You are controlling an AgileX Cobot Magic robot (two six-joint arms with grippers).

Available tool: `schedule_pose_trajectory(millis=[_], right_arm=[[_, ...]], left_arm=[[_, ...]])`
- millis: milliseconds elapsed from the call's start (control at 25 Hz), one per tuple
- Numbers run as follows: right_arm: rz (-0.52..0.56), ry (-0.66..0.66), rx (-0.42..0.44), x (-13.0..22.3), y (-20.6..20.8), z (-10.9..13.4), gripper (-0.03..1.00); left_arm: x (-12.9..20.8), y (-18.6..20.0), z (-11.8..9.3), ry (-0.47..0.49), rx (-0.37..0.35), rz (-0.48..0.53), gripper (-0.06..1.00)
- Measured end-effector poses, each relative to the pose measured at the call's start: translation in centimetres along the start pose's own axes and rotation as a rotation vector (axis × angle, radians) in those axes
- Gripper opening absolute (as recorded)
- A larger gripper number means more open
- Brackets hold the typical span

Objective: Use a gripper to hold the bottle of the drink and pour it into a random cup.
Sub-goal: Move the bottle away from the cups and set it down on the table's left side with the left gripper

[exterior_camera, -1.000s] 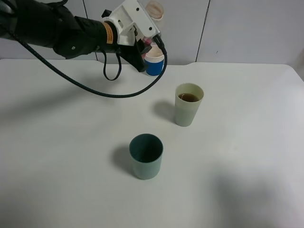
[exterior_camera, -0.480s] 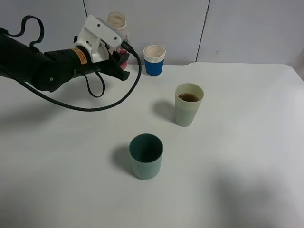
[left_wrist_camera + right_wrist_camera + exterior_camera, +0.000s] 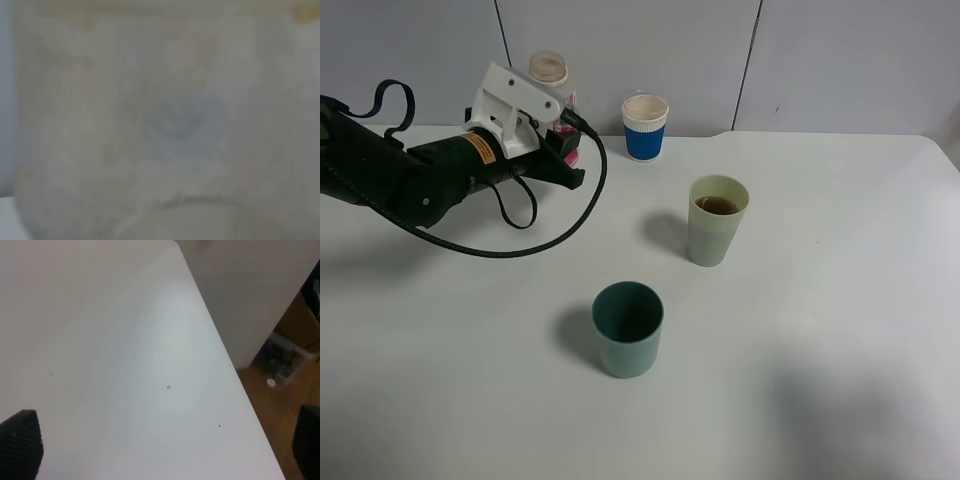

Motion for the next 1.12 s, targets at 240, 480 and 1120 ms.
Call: schedule_pose_trajectory(millis=[240, 480, 1120], right_arm=[[0.0, 0.0, 0.0, 0.0, 0.0, 0.0, 1.0], [0.0, 0.0, 0.0, 0.0, 0.0, 0.0, 1.0], [0.0, 0.0, 0.0, 0.0, 0.0, 0.0, 1.0]], left_arm=[[1.1, -0.5, -0.2, 0.038, -0.001, -0.026, 0.33], [3.1, -0.9, -0.6, 0.046, 0.007, 0.011, 0.33], [4.3, -1.2, -0.8, 0.083, 0.007, -0.01, 0.33]])
Point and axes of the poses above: a point on each arm's last joint axis where the gripper is mounted, y pointing back along that axis away from the gripper, z along the wrist's bending axis when the last joint is at zero, x = y × z, the point moved 7 cm from there along -y, pointing out along that axis toward the gripper
